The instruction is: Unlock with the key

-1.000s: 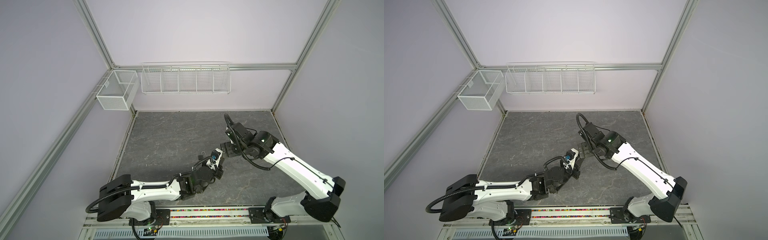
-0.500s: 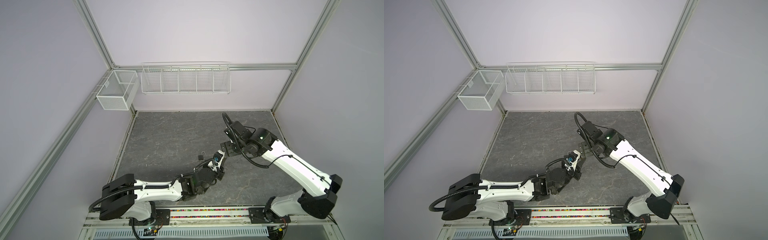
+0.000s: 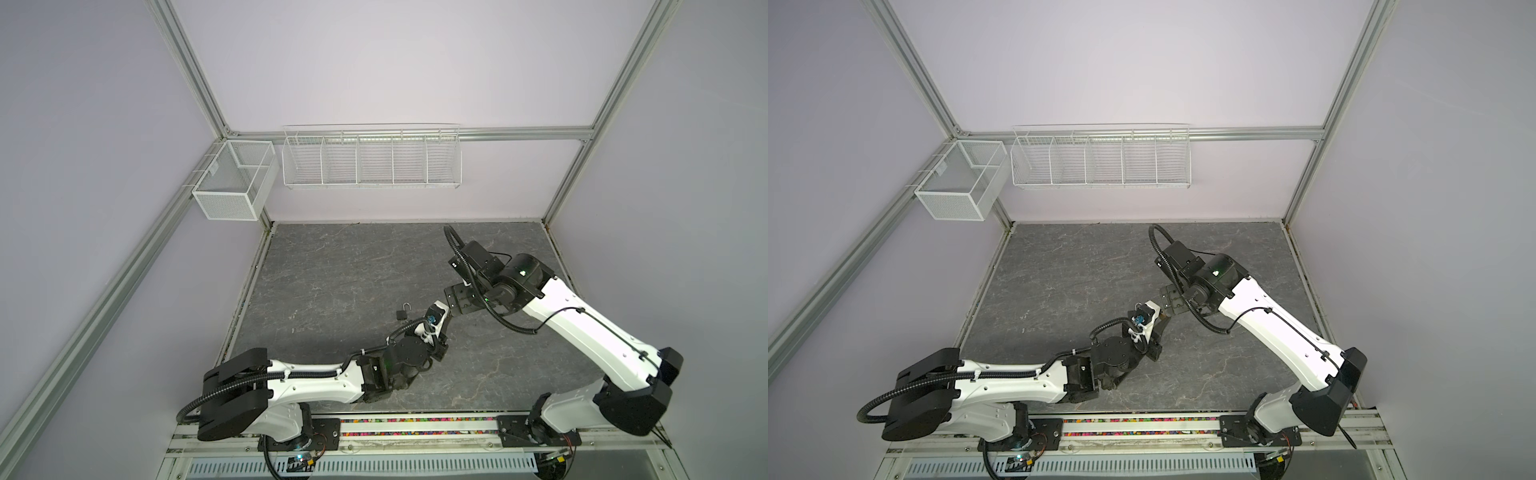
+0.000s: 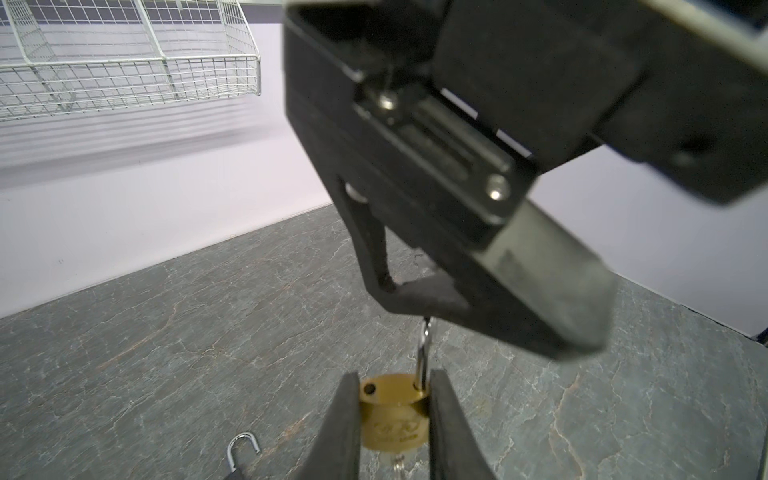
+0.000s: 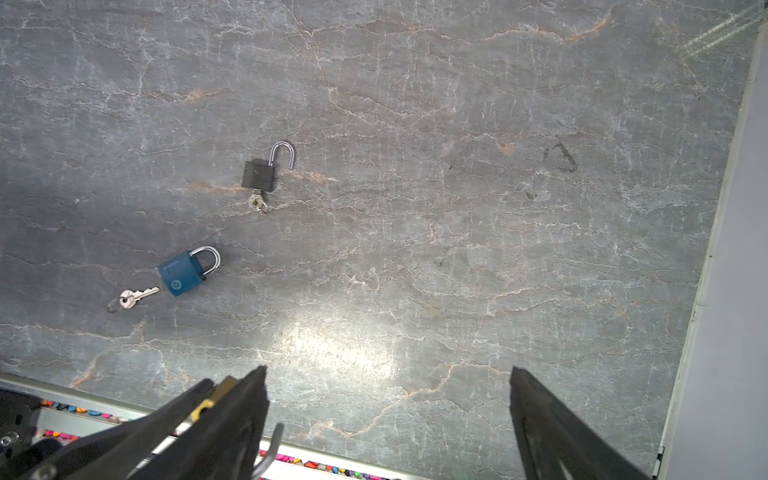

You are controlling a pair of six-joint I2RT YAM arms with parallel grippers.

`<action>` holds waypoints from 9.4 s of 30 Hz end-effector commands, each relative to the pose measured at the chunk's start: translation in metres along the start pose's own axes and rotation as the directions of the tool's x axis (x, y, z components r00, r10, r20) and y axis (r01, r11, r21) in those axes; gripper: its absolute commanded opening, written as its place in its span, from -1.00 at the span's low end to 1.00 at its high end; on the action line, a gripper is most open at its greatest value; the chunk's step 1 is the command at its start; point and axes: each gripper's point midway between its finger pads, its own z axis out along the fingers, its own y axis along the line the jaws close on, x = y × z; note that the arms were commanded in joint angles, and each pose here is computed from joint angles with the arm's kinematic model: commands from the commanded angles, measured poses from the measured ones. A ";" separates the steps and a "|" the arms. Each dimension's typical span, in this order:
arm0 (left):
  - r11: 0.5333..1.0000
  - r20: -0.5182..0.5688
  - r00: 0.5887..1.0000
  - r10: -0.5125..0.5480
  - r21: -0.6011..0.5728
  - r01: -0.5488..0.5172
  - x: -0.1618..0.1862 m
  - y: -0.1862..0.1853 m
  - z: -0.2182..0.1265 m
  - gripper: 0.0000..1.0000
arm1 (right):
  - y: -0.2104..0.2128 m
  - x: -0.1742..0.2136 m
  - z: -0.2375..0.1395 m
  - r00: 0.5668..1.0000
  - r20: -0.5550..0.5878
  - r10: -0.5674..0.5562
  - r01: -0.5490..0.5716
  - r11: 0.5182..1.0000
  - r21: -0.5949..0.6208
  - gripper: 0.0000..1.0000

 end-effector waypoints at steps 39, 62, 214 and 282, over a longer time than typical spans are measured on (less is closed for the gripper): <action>0.909 -0.432 0.801 -0.413 -0.143 0.392 0.061 -0.043 0.022 -1.00 | -0.077 0.049 0.017 0.942 0.023 0.335 -0.330 0.935 -0.131 0.78; 0.809 -0.669 0.457 -0.586 -0.510 0.291 0.172 -0.050 0.076 -1.00 | -0.143 0.087 0.071 0.777 -0.015 0.629 -0.627 0.773 -0.091 0.78; 0.403 0.034 0.624 -0.781 -0.737 0.543 0.038 0.243 -0.249 0.12 | 0.298 0.123 0.168 0.991 -0.127 -0.042 0.031 0.996 -0.085 -0.54; 0.416 0.025 0.559 -0.829 -0.641 0.645 0.019 0.225 -0.225 0.13 | 0.271 0.125 0.127 0.994 -0.081 -0.073 0.057 0.980 -0.191 -0.87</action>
